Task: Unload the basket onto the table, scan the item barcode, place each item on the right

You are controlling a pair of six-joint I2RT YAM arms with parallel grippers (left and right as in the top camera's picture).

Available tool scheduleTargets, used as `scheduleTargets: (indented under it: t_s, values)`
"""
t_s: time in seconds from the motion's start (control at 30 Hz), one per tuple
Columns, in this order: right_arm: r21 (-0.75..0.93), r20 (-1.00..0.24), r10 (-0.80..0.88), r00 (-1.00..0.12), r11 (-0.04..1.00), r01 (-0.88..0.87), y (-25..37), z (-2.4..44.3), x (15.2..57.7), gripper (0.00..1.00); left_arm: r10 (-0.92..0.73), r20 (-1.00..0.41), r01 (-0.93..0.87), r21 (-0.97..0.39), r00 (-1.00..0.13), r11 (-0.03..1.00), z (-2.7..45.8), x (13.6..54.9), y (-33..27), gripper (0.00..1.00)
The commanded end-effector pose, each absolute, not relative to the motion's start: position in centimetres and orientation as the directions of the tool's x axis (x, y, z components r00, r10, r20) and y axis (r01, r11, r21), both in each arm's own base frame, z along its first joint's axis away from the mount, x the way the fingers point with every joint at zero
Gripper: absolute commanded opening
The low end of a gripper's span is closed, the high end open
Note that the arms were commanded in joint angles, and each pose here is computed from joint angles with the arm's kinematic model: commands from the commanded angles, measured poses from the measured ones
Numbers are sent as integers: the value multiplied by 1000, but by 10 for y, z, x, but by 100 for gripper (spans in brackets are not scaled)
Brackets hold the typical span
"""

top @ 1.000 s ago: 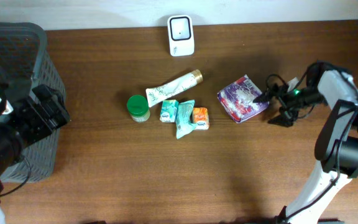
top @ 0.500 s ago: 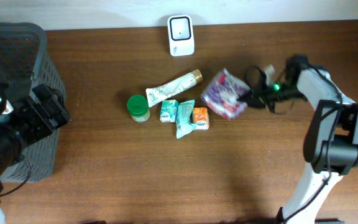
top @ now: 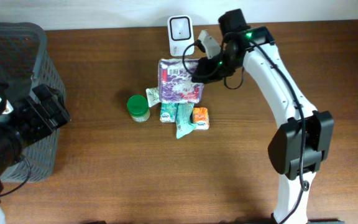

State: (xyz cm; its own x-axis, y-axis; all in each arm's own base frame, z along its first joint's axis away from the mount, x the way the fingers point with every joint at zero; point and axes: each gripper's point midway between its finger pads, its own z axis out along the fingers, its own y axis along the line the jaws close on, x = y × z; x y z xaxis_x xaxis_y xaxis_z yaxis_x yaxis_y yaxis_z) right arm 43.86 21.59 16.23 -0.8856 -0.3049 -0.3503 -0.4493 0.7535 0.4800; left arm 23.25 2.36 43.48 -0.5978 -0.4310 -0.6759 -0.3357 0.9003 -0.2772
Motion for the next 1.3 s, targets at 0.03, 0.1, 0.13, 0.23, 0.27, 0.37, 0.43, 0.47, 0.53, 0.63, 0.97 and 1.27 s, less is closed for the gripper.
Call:
scheduleTargets:
  t_s: [0.03,0.1,0.13,0.23,0.27,0.37,0.43,0.47,0.53,0.63,0.97,1.27]
  values:
    - [418,-374,-305,-876,788,-453,206,172,443,4,-444,-672,-342,-289,-593,894,435,232,24,99]
    - [420,-364,-306,-880,789,-449,205,171,441,4,-444,-671,-342,-289,-594,894,435,232,24,99]
    - [420,-362,-306,-880,789,-448,205,171,441,4,-444,-671,-343,-289,-593,894,435,232,24,99]
    - [415,-357,-307,-882,794,-445,204,170,440,4,-444,-671,-342,-289,-594,894,435,232,24,99]
    - [416,-358,-307,-882,793,-445,204,170,441,4,-444,-671,-342,-289,-594,894,435,232,24,99]
    - [416,-357,-307,-882,793,-445,204,170,440,4,-444,-671,-342,-289,-594,894,435,232,24,99]
    - [416,-357,-307,-882,793,-445,204,170,440,4,-444,-671,-342,-289,-594,894,435,232,24,99]
    - [416,-357,-307,-882,793,-445,204,170,440,4,-444,-672,-342,-289,-593,894,435,232,24,99]
    - [416,-355,-307,-883,794,-444,204,169,441,4,-444,-671,-342,-289,-594,894,435,232,24,99]
    - [229,-307,-222,-926,927,-298,166,154,453,4,-444,-672,-342,-289,-593,894,435,232,24,99]
    - [-521,-377,235,-896,745,415,-53,178,436,4,-444,-672,-342,-289,-593,894,435,232,24,99]
    - [-615,-228,254,-940,710,341,-60,103,409,4,-444,-671,-343,-289,-593,894,435,232,24,99]
